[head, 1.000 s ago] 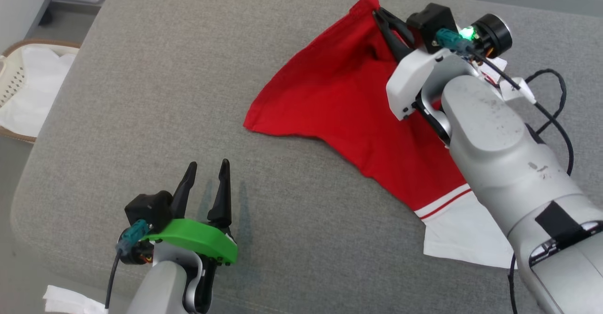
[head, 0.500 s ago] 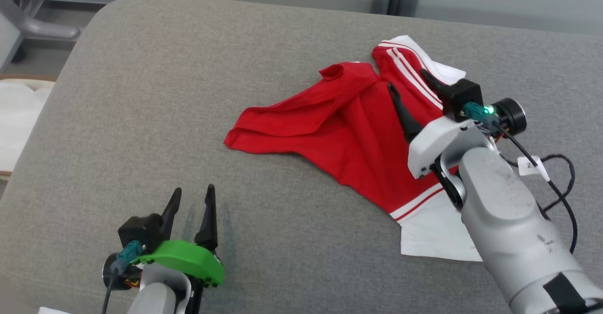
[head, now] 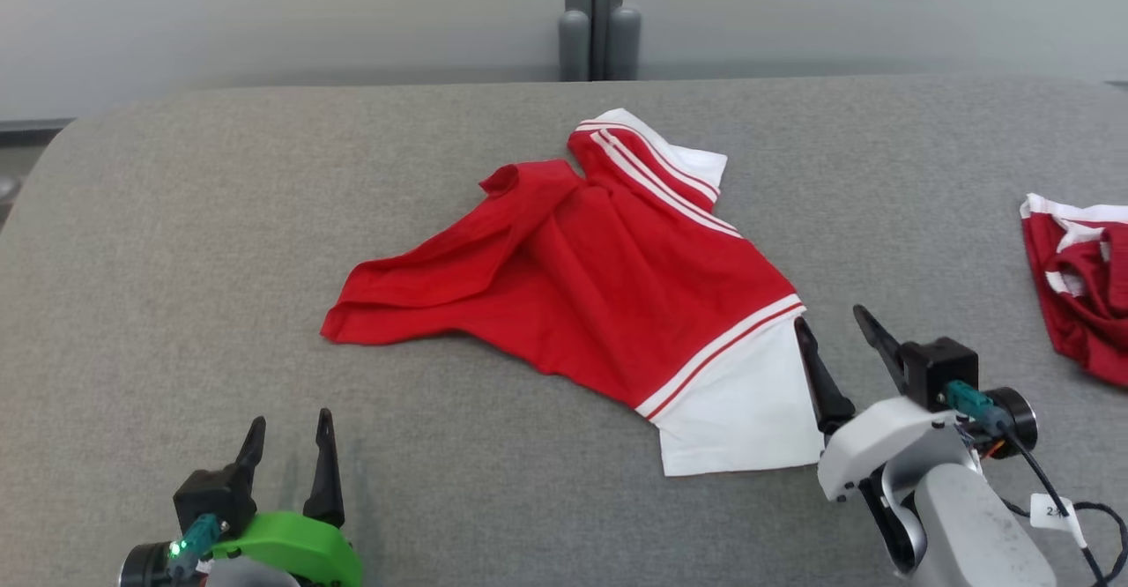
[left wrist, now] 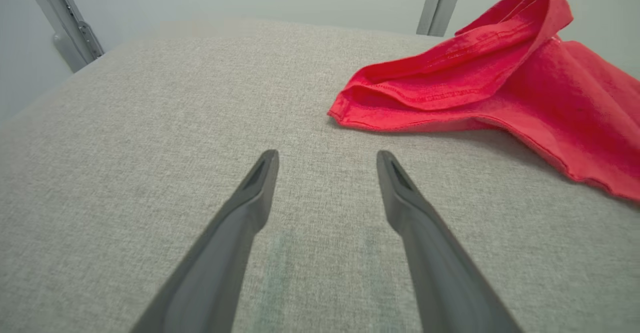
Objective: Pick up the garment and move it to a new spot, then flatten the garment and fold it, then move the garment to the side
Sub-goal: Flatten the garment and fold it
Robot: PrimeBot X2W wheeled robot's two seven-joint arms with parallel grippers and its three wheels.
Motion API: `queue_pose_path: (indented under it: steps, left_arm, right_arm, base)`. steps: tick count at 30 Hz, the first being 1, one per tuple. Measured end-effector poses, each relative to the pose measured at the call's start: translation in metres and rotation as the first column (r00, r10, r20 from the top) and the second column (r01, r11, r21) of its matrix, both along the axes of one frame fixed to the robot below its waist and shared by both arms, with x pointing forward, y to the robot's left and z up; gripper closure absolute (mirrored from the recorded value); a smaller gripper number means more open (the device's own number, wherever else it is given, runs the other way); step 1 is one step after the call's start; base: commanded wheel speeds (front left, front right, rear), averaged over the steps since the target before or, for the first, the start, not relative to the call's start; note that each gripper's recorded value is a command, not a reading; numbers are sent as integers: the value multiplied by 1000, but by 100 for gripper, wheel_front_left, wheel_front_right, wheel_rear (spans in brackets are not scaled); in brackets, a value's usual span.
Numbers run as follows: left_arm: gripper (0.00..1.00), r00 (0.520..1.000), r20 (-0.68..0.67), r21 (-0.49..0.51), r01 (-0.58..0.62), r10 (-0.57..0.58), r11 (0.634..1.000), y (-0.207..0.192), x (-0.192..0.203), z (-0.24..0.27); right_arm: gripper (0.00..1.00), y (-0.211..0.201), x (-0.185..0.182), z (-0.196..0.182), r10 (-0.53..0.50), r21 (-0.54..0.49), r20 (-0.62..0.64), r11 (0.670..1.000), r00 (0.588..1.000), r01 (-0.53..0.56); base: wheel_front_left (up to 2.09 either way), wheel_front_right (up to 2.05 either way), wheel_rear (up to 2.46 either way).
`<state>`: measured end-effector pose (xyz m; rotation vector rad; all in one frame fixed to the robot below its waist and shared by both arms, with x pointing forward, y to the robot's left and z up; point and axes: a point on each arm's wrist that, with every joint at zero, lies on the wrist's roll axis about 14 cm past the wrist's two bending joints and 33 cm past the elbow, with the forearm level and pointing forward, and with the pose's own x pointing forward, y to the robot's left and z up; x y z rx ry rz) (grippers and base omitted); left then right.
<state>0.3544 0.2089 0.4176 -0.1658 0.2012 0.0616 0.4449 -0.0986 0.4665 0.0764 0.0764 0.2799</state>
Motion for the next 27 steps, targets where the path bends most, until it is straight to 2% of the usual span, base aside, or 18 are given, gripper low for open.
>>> queue_pose_path:
  steps: [7, 15, 27]
  left_arm:
    - [0, 999, 23, 40, 47, -48, 998, -11, -8, 7]
    - [0, 993, 79, 64, 81, -86, 995, -21, -7, 23]
    - [0, 987, 104, 91, 115, -124, 989, -31, -3, 32]
  right_arm:
    - [0, -36, -38, -6, -105, 49, -25, 993, 994, 106]
    - [0, -63, -71, -14, -181, 49, -42, 982, 983, 183]
    - [0, -70, -78, -11, -198, 38, -28, 979, 980, 199]
  base:
    - [0, 0, 0]
    - [0, 0, 0]
    - [0, 0, 0]
